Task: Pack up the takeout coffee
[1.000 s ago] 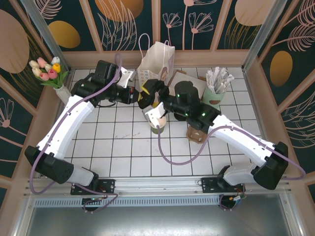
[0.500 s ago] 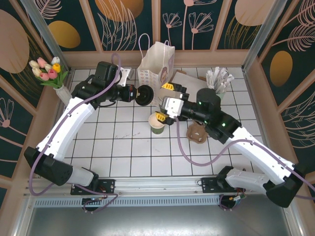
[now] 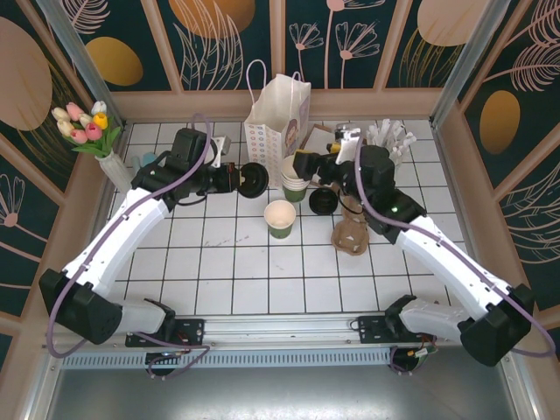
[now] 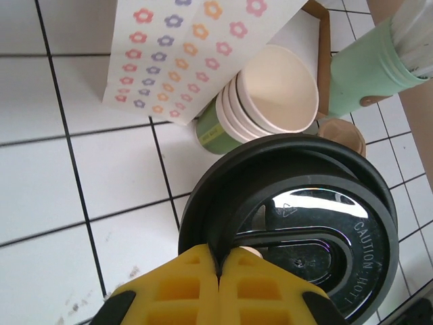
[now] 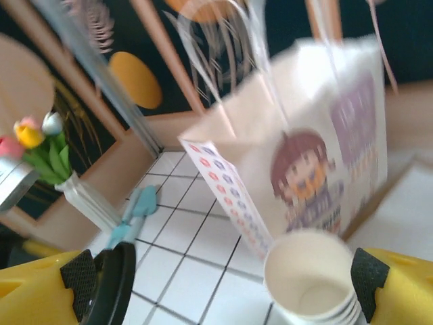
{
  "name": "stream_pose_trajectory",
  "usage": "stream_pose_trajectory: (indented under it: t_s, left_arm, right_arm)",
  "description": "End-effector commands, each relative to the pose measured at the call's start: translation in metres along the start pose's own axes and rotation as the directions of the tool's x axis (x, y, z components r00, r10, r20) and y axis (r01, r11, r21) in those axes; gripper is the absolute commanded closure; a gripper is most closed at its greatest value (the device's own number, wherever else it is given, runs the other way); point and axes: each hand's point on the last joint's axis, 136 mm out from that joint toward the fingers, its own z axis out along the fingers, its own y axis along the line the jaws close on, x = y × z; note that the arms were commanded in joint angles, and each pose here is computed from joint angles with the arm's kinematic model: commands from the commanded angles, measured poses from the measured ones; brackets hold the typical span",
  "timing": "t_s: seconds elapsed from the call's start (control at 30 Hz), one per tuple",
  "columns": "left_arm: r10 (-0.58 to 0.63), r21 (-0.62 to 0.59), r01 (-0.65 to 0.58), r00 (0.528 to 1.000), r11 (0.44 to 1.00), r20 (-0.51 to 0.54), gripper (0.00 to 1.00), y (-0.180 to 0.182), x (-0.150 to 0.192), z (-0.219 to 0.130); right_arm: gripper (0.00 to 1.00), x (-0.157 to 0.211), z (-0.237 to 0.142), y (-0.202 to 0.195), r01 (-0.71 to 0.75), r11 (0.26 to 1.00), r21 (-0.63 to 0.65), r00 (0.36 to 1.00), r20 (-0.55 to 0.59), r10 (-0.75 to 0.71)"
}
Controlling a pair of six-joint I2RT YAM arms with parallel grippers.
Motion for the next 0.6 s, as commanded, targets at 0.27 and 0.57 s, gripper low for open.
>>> stream_pose_trajectory:
  t_s: [0.27,0.57]
  left_arm:
    - [-0.156,-0.053,0.152,0.984,0.987,-0.083,1.00,-0.009,0.035,0.035]
    - [-0.217,-0.138,0.203,0.972,0.969,-0.092,1.00,0.002,0.056,0.066]
  right_arm:
    - [0.01,0.093,0.017,-0.043,-0.480,0.870,0.109,0.847,-0.200,0.492]
    - [0.01,0.125,0.012,-0.057,-0.524,0.848,0.083,0.808,-0.268,0.525]
